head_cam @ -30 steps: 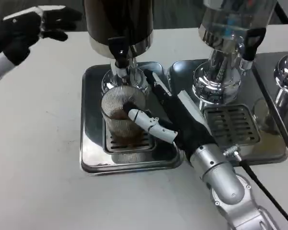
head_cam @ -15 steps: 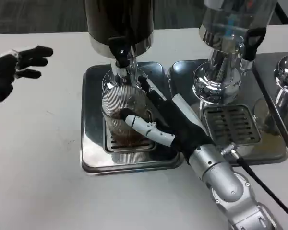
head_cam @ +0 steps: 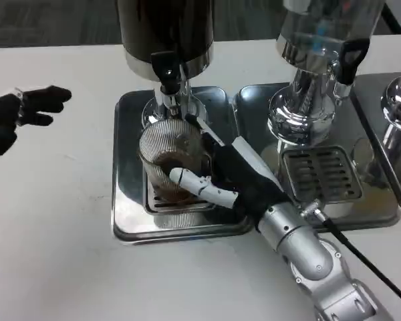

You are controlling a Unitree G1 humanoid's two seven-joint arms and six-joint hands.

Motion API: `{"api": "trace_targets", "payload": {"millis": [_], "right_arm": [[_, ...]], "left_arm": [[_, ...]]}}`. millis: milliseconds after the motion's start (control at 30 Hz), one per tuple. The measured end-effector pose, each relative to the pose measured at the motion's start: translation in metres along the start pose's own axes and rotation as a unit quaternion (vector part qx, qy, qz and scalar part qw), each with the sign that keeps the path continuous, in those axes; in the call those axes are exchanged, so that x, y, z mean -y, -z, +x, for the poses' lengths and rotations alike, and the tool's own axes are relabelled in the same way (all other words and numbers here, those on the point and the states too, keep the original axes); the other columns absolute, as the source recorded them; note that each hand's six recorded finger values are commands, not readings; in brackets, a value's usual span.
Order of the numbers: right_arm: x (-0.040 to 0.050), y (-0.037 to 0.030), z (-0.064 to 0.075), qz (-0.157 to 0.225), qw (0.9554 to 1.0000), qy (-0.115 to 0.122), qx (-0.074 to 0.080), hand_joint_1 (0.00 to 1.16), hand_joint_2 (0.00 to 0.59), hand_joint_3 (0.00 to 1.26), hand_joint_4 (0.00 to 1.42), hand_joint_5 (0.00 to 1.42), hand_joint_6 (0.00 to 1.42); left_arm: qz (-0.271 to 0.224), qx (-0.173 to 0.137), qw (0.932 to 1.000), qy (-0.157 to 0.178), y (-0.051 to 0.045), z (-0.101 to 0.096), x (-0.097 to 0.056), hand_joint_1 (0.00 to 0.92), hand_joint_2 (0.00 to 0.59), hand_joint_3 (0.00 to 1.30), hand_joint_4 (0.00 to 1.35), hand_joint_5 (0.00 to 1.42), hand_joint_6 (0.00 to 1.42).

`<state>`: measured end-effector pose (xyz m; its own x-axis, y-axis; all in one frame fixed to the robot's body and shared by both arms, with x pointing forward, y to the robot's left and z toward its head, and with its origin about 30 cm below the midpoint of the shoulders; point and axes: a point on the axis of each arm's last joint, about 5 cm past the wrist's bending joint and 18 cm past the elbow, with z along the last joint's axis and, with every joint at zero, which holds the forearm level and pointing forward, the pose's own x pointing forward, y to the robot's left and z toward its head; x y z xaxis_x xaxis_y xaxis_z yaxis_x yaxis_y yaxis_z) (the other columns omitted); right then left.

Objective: Grasp the cup under the faucet to collect the drink, then remove the cup.

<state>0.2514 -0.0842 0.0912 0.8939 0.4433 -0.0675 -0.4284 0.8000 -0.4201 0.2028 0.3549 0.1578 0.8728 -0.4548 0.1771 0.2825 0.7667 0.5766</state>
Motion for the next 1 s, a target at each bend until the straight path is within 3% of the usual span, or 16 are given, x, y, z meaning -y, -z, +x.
{"api": "trace_targets", "payload": {"millis": [67,167,300,567,733,1000], "right_arm": [[-0.0006,0.0014,0.001,-0.004,1.0,-0.004,-0.003,0.39,0.2,0.0,0.0,0.0,0.0],[-0.0007,0.0011,0.002,-0.012,0.9999,-0.008,-0.001,0.51,0.206,0.0,0.0,0.0,0.0],[-0.0011,0.0004,0.003,-0.025,0.9996,-0.013,-0.001,0.56,0.197,0.0,0.0,0.0,0.0],[-0.0027,-0.0007,0.004,-0.05,0.9986,-0.015,-0.001,0.57,0.202,0.0,0.0,0.0,0.0],[-0.0047,-0.003,0.005,-0.061,0.9981,-0.004,-0.004,0.57,0.199,0.0,0.0,0.0,0.0],[-0.0118,-0.0097,0.005,-0.069,0.9974,0.016,-0.011,0.54,0.207,0.0,0.04,0.19,0.21]], "left_arm": [[-0.002,-0.004,1.0,0.0,0.0011,-0.001,0.0,0.0,0.101,0.31,0.21,0.2,0.27],[-0.004,-0.006,1.0,0.0,0.0017,-0.001,0.001,0.0,0.101,0.32,0.22,0.2,0.27],[-0.004,-0.009,1.0,0.0,0.0023,-0.002,0.001,0.0,0.102,0.33,0.24,0.22,0.27],[-0.006,-0.015,0.9999,0.0,0.0035,-0.003,0.0,0.0,0.112,0.35,0.25,0.22,0.28],[-0.006,-0.016,0.9999,0.001,0.0036,-0.003,0.0,0.0,0.117,0.35,0.26,0.23,0.28],[-0.002,-0.021,0.9998,0.002,0.0034,-0.005,0.0,0.0,0.106,0.36,0.27,0.23,0.28]]}}
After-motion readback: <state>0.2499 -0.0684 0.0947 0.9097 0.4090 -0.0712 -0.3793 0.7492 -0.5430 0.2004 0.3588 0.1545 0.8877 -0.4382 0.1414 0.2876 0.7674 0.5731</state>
